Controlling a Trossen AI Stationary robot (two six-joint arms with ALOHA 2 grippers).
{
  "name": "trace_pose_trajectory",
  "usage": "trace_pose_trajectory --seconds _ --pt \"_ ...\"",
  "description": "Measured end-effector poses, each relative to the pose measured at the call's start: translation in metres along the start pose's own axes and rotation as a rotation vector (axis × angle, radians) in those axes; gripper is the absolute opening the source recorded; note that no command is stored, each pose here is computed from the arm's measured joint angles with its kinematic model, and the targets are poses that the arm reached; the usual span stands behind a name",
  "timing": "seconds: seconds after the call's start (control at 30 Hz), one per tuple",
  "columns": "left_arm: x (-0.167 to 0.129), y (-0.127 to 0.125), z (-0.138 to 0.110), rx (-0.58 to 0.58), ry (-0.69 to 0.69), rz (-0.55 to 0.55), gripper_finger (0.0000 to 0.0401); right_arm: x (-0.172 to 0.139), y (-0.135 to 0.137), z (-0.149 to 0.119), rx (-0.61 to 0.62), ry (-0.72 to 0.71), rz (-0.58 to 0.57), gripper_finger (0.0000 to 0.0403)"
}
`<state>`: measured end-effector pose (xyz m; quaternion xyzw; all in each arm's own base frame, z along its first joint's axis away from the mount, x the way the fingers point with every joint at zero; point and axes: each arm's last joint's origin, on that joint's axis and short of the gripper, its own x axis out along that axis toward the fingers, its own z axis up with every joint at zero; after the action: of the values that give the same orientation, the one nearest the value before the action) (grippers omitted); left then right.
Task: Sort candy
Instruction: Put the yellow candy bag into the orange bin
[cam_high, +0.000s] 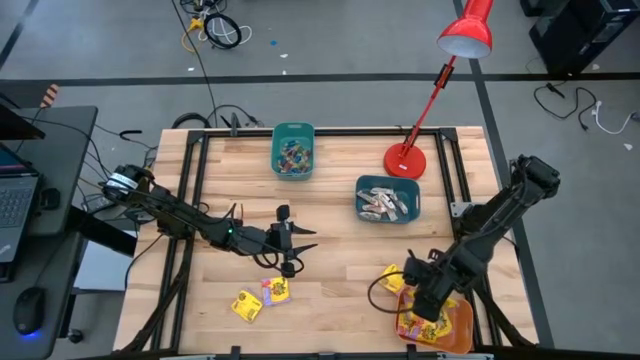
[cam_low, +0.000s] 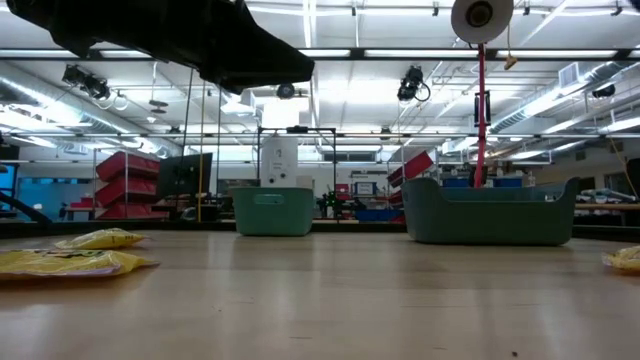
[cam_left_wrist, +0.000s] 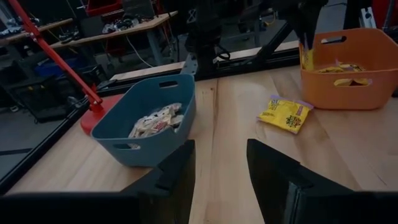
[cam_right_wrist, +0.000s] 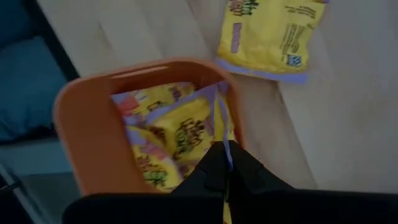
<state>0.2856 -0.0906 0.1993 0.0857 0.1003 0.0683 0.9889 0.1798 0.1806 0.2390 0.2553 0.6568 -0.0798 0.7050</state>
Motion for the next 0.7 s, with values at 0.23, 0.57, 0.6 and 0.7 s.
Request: trace_pose_trajectory --seconds 0.23,0.57,0.6,0.7 --pt "0.0 0.0 0.0 -0.004 0.0 -0.001 0.0147 0.009 -0.008 0.007 -0.036 -0.003 -0.015 0.0" --pt "0.0 0.0 0.0 -0.004 0.0 -0.001 0.0147 0.019 -0.008 0.009 -0.058 -0.017 0.033 0.0004" --pt "0.0 0.0 0.0 -0.004 0.0 -0.001 0.0147 0.019 -0.008 0.009 -0.06 -0.018 0.035 0.0007" --pt "0.0 0.0 0.0 -0.003 0.0 -0.001 0.0147 0.019 -0.009 0.009 -0.055 -0.022 0.033 0.0015"
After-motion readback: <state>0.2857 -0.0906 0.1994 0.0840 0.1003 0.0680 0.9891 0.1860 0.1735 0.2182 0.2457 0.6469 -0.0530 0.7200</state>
